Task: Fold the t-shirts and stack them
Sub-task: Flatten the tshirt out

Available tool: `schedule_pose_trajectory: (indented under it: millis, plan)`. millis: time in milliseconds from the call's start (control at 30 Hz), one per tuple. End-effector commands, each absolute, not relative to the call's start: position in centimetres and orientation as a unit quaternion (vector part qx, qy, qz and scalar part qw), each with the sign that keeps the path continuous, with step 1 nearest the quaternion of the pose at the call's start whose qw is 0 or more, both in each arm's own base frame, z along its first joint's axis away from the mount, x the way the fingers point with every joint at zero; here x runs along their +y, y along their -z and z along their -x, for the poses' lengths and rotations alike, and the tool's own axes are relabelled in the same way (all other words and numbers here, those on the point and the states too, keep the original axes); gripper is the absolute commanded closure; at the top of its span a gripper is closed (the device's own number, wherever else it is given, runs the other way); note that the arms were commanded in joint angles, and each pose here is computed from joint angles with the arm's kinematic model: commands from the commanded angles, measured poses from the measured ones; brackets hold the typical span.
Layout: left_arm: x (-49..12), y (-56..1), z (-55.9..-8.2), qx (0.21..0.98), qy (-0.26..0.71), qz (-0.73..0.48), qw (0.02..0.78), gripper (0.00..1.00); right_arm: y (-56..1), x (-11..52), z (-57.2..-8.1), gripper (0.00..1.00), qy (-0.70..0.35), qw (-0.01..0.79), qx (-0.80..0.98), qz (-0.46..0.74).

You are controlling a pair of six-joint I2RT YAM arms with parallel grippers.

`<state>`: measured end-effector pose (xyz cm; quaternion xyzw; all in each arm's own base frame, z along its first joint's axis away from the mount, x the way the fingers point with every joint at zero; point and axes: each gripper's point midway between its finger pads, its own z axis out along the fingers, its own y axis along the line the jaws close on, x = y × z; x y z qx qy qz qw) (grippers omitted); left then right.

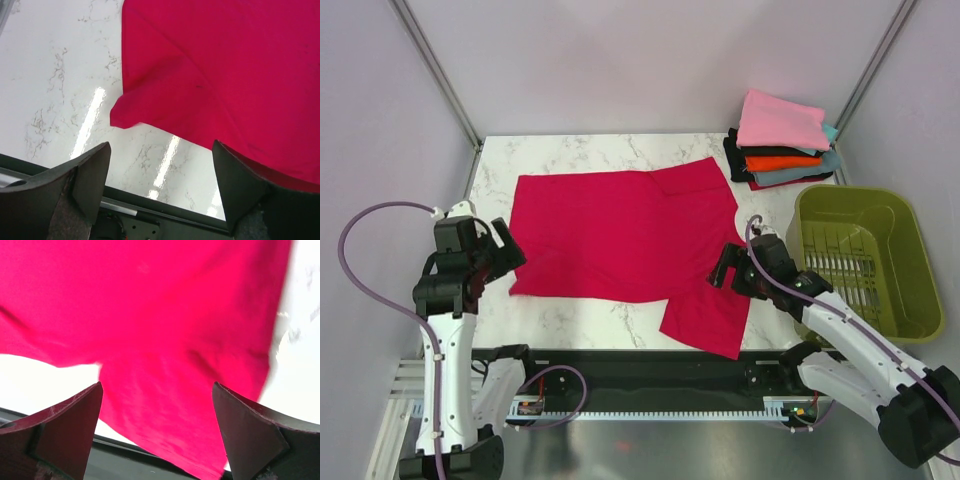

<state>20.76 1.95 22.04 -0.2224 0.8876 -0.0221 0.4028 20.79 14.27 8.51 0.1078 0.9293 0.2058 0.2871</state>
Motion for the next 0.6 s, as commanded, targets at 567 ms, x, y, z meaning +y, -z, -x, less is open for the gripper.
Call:
schedule_pose_trajectory:
  millis: [567]
  plan:
    - [-1.2,-22.5,-22.6,0.805,0.123,0.175,0.554,0.23,-14.7,14.7,-50.5,0.31,-0.089,0.417,0.898,-0.108]
